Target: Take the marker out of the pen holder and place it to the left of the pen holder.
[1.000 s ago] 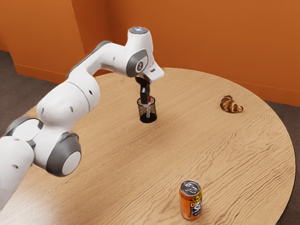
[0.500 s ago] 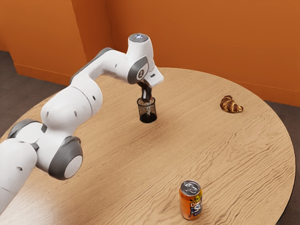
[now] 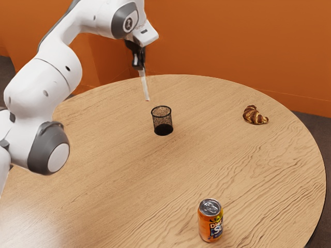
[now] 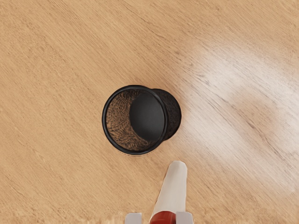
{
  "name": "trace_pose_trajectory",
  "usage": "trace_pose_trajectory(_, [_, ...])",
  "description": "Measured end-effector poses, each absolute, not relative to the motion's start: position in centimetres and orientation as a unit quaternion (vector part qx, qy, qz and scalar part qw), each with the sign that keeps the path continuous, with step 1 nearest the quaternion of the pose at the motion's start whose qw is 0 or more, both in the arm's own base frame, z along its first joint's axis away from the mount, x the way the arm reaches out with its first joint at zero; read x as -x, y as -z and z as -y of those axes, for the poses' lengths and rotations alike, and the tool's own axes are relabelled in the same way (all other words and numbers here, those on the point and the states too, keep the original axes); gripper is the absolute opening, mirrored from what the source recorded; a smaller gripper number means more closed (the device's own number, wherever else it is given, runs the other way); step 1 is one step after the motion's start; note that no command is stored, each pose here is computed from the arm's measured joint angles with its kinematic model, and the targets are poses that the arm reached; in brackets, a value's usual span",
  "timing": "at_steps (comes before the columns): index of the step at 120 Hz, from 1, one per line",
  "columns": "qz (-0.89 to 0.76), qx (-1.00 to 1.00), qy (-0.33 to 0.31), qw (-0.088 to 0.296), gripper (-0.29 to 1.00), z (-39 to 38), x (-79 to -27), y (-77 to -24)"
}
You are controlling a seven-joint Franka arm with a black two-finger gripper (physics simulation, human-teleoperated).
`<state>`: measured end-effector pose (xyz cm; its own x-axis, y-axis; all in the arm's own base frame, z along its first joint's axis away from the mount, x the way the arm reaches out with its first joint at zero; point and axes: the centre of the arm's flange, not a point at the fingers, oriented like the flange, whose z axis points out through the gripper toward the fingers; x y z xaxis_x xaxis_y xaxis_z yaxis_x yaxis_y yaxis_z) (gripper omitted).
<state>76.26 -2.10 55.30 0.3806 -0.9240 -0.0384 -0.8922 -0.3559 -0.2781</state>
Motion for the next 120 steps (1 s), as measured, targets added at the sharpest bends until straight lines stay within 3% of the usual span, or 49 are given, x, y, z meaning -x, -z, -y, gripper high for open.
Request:
trace_pose_trajectory(12, [-0.531,0.841,-0.005,0.106,-0.08,-1.2,-74.6,-55.0])
trace_pose_trajectory(33, [-0.481,0.868,-0.116,0.030,-0.08,-8.3,-73.5,-47.7])
trace_pose_trajectory(58, [-0.405,0.895,-0.187,-0.024,-0.08,-11.2,-72.6,-41.6])
trace_pose_trajectory(92, [-0.316,0.918,-0.238,-0.030,-0.08,-11.9,-72.4,-35.8])
trace_pose_trajectory(120, [-0.289,0.934,-0.208,0.015,-0.08,-12.4,-74.1,-33.4])
